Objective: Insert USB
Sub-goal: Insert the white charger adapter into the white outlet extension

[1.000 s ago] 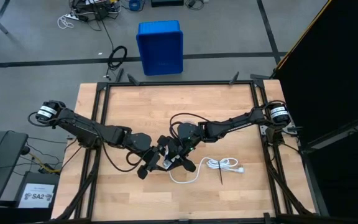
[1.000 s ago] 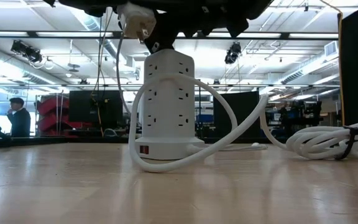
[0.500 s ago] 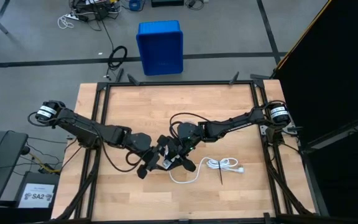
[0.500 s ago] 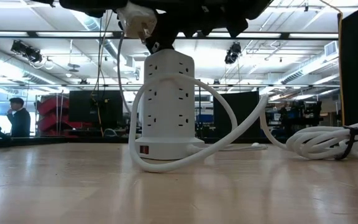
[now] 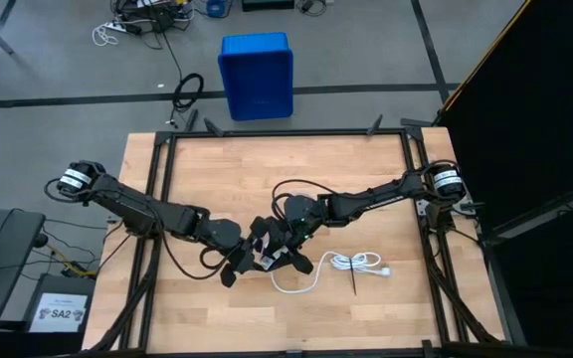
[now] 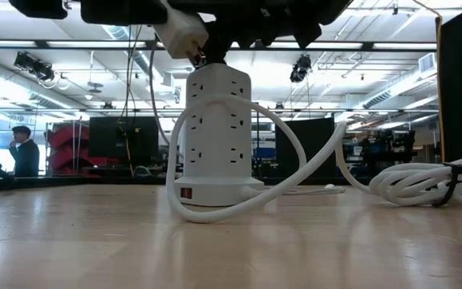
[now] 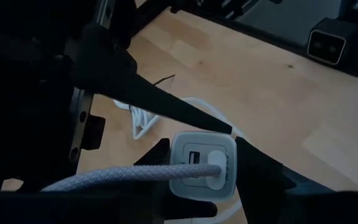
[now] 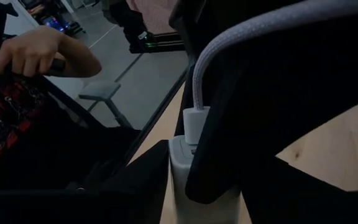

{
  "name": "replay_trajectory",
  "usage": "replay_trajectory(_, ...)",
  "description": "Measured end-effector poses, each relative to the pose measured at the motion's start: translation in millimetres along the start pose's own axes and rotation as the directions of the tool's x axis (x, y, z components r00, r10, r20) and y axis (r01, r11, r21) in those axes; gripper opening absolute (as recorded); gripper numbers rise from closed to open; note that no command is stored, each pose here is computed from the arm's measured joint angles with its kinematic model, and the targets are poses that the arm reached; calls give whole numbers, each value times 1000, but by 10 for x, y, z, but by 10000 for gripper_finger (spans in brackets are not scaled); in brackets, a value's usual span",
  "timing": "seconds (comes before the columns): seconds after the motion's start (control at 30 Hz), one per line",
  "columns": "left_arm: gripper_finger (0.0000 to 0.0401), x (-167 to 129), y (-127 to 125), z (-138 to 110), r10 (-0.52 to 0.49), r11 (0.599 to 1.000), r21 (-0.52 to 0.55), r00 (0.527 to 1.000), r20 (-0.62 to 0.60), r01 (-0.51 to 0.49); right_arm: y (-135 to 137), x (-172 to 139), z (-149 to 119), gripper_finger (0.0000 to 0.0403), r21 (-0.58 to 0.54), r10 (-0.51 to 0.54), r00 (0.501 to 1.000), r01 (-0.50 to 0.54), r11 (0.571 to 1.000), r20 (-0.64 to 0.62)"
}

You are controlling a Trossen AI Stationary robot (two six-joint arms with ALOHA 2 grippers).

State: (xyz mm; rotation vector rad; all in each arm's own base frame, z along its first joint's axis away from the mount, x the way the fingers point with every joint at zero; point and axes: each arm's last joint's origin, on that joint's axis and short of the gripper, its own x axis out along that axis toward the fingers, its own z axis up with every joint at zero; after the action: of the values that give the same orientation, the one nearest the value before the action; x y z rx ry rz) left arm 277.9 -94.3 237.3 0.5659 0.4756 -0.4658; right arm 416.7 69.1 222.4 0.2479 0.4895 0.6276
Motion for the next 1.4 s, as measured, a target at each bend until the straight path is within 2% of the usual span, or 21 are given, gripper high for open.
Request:
replay_trajectory(0.23,129,-89,-100,91,66,997,50,998,-8,-66,-4,-2,-6,147,27,-9,1000,9,1000,-9)
replay_trajectory(0.4,128,-157,-207,138,84,994,78,996,-26,-82,27,-43,27,146,40,42,999,-42,998,-5)
replay_trajectory(0.57,128,-167,-265,122,151,986,79,984,-93,-144,22,-104,44,152,30,53,998,-53,998,-18)
replay_trajectory(0.87,127,-219,-274,88,209,978,50,965,-158,-204,-67,-147,6,155,-30,-33,998,31,999,-53)
replay_trajectory(1.03,127,-333,-244,72,276,961,30,940,-203,-275,-58,-133,-5,153,-65,-84,995,80,995,-56)
replay_trajectory(1.23,127,-486,-240,-33,339,938,-19,928,-153,-346,-48,-114,-22,151,-114,-158,985,150,982,-62)
replay_trajectory(1.4,127,-630,-306,-230,406,906,-120,913,-29,-406,2,-94,-26,148,-158,-172,983,160,974,-66)
